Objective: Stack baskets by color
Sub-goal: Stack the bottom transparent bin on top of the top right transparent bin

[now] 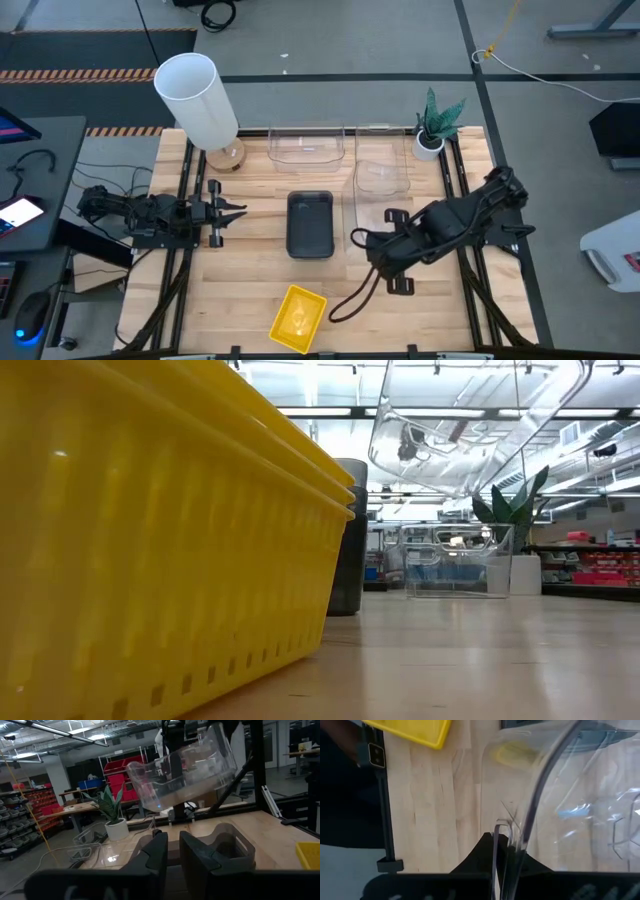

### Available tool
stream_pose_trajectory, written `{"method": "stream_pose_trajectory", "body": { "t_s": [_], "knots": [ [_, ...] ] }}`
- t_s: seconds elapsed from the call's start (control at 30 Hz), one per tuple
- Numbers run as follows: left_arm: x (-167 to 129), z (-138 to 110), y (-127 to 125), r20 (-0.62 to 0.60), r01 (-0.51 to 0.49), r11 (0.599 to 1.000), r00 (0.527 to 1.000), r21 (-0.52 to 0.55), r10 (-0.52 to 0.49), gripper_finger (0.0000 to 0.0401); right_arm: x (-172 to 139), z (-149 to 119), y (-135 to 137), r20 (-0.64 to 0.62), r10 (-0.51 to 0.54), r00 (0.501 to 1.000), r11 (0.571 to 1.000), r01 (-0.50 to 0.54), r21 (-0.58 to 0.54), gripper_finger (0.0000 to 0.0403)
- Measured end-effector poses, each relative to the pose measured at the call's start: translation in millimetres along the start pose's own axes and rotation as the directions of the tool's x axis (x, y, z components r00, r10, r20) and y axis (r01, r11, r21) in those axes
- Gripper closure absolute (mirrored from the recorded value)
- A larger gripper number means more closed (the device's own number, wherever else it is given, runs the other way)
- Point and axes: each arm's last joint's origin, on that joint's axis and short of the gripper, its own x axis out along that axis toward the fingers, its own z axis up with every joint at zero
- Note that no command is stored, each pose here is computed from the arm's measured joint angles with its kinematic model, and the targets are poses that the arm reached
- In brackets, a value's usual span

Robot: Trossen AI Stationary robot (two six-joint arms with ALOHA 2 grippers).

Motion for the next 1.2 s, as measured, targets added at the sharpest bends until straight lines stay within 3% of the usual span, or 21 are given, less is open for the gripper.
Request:
{"method": "stream_pose_trajectory", "body": {
  "t_s": [0.33,0.83,1.2],
  "knots": [
    [0.0,0.0,0.0,0.0,0.0,1.0,1.0,0.0,0.0,0.034,-11.4,-3.0,-7.6,0.049,-0.018,0.999,1.0,0.019,-0.011,0.0396],
    [0.0,0.0,0.0,0.0,0.0,1.0,1.0,0.0,0.0,0.0345,-7.8,13.1,-37.7,0.07,-0.095,0.993,0.992,0.101,-0.082,0.0396],
    [0.0,0.0,0.0,0.0,0.0,1.0,1.0,0.0,0.0,0.0345,13.2,22.1,-69.9,0.007,-0.195,0.981,0.973,0.194,-0.121,0.0396]
  ]
}}
